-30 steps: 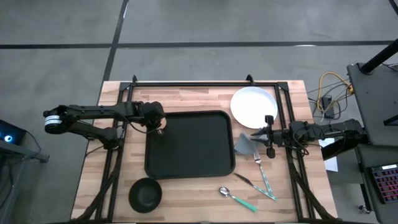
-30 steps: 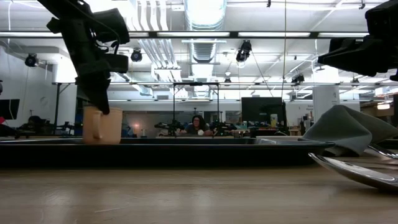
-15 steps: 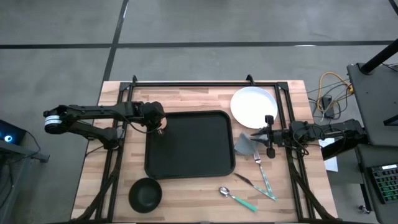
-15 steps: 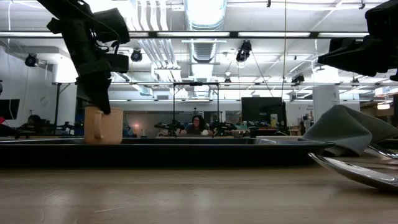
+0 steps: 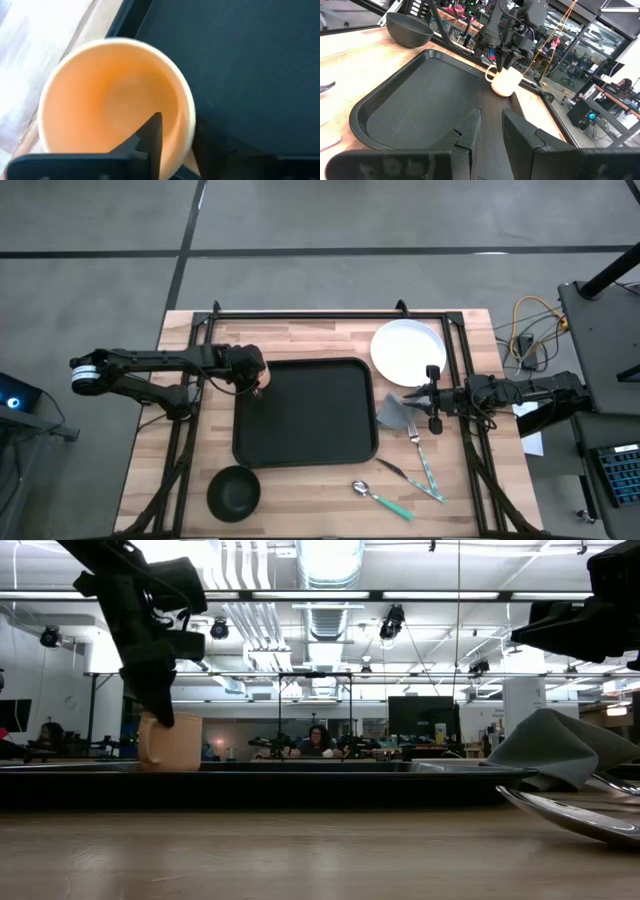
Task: Set up tray
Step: Put the orange cup on the black tray, then put the white plate on the black tray
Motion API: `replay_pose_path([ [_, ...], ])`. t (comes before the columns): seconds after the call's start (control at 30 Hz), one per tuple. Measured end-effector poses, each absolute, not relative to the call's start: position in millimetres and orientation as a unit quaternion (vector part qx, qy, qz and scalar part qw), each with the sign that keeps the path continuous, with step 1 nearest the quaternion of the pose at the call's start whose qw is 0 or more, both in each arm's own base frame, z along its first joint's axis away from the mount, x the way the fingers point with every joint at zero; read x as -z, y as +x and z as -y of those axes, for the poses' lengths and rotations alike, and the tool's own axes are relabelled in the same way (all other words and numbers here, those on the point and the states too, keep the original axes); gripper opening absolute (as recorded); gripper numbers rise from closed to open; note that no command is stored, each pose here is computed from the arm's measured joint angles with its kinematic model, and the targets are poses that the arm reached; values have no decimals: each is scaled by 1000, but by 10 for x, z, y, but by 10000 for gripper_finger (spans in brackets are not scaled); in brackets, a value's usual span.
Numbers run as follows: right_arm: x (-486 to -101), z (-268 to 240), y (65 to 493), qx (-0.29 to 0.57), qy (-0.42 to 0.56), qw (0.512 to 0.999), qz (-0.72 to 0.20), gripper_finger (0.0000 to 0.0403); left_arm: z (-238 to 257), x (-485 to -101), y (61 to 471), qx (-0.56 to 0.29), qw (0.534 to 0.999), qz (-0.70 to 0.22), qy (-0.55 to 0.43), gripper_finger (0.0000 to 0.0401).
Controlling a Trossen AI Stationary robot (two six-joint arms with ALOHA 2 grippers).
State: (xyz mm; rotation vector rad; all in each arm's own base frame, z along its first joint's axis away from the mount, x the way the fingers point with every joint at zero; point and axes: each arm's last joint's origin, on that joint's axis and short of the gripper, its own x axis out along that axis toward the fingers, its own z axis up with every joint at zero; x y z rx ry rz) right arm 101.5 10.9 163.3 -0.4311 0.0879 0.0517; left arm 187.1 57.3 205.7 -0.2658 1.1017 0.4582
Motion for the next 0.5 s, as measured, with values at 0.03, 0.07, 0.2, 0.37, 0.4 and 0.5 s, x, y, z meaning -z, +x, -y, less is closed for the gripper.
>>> replay_pose_path([
  [0.03, -1633, -109, 1015, -26, -214, 976, -44, 68, -572, -2050, 1867, -215, 818, -519, -125, 93],
  [0.07, -1633, -109, 1015, -25, -214, 976, -44, 68, -571, -2042, 1864, -215, 817, -520, -125, 103],
  [0.2, -1633, -109, 1015, -26, -214, 976, -44, 68, -569, -2031, 1859, -215, 816, -521, -125, 139],
  [0.37, -1633, -109, 1015, -26, -214, 976, -44, 68, -569, -2028, 1857, -215, 816, -522, -125, 175],
  [0.4, -1633, -109, 1015, -25, -214, 976, -44, 68, -569, -2029, 1858, -215, 816, -522, -125, 182],
  [0.5, -1633, -109, 1015, -26, -214, 976, -43, 68, -570, -2030, 1861, -215, 817, -520, -125, 196],
])
